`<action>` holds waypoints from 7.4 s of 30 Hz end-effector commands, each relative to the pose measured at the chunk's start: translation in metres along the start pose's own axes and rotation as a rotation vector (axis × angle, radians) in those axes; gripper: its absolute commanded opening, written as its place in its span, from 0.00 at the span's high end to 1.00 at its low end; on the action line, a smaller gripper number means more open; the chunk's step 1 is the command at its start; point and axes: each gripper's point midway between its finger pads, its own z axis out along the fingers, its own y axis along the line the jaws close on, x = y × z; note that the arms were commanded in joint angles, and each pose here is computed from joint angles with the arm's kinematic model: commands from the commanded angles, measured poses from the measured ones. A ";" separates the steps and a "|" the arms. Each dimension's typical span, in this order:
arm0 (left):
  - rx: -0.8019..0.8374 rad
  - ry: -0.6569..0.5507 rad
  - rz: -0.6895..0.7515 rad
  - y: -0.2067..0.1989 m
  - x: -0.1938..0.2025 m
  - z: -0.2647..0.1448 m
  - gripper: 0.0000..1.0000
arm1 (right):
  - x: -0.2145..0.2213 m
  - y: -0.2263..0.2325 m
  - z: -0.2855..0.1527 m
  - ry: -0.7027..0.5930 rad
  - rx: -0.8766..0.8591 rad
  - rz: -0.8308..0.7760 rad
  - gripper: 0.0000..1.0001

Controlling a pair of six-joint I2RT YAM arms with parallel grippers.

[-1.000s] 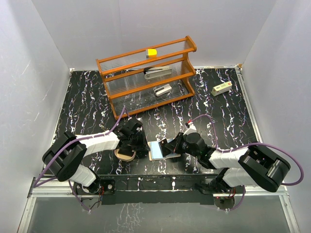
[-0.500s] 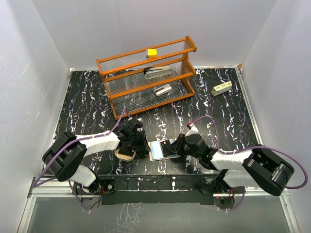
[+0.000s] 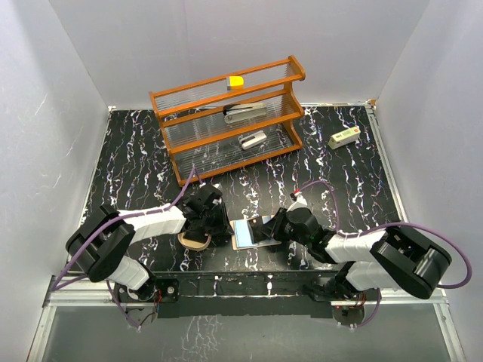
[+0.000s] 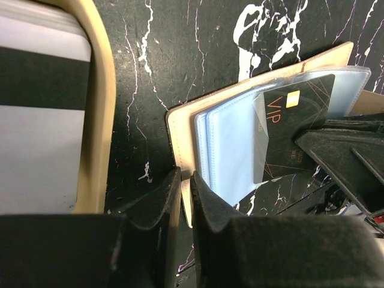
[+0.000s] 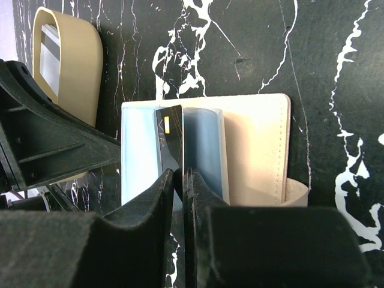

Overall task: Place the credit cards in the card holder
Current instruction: Insert the credit card into the card holder, then pick up the credit card from the storage box.

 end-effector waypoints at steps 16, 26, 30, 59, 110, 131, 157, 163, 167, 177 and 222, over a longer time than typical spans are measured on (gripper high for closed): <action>0.008 0.037 0.014 -0.005 0.012 0.005 0.89 | -0.004 -0.007 0.003 0.077 0.099 -0.218 0.74; 0.007 0.035 0.042 -0.011 0.006 0.008 0.89 | -0.020 0.003 0.005 0.120 0.157 -0.369 0.45; 0.005 0.052 0.036 -0.012 0.007 0.013 0.89 | -0.013 0.004 0.014 0.163 0.134 -0.396 0.41; 0.043 0.051 0.026 -0.019 0.008 0.011 0.90 | -0.004 0.020 -0.002 0.185 0.082 -0.240 0.50; -0.251 -0.317 -0.273 0.097 -0.068 -0.142 0.51 | -0.094 0.156 0.030 -0.057 -0.047 -0.657 0.37; -0.210 -0.322 -0.453 0.130 -0.066 -0.118 0.50 | -0.008 0.213 0.124 -0.064 -0.203 -1.295 0.32; -0.166 -0.319 -0.443 0.126 -0.065 -0.112 0.55 | 0.026 0.182 0.137 -0.056 -0.104 -1.475 0.53; -0.171 -0.314 -0.444 0.128 -0.065 -0.110 0.56 | 0.030 0.179 0.137 -0.038 -0.104 -1.473 0.56; -0.170 -0.318 -0.441 0.128 -0.066 -0.111 0.56 | 0.033 0.178 0.137 -0.031 -0.102 -1.476 0.60; -0.089 -0.321 -0.441 0.106 -0.073 -0.121 0.56 | 0.045 0.181 0.134 -0.008 -0.114 -1.491 0.70; 0.343 -0.460 -0.128 0.009 -0.100 -0.187 0.42 | -0.054 0.207 0.049 -0.230 -0.145 -0.921 1.00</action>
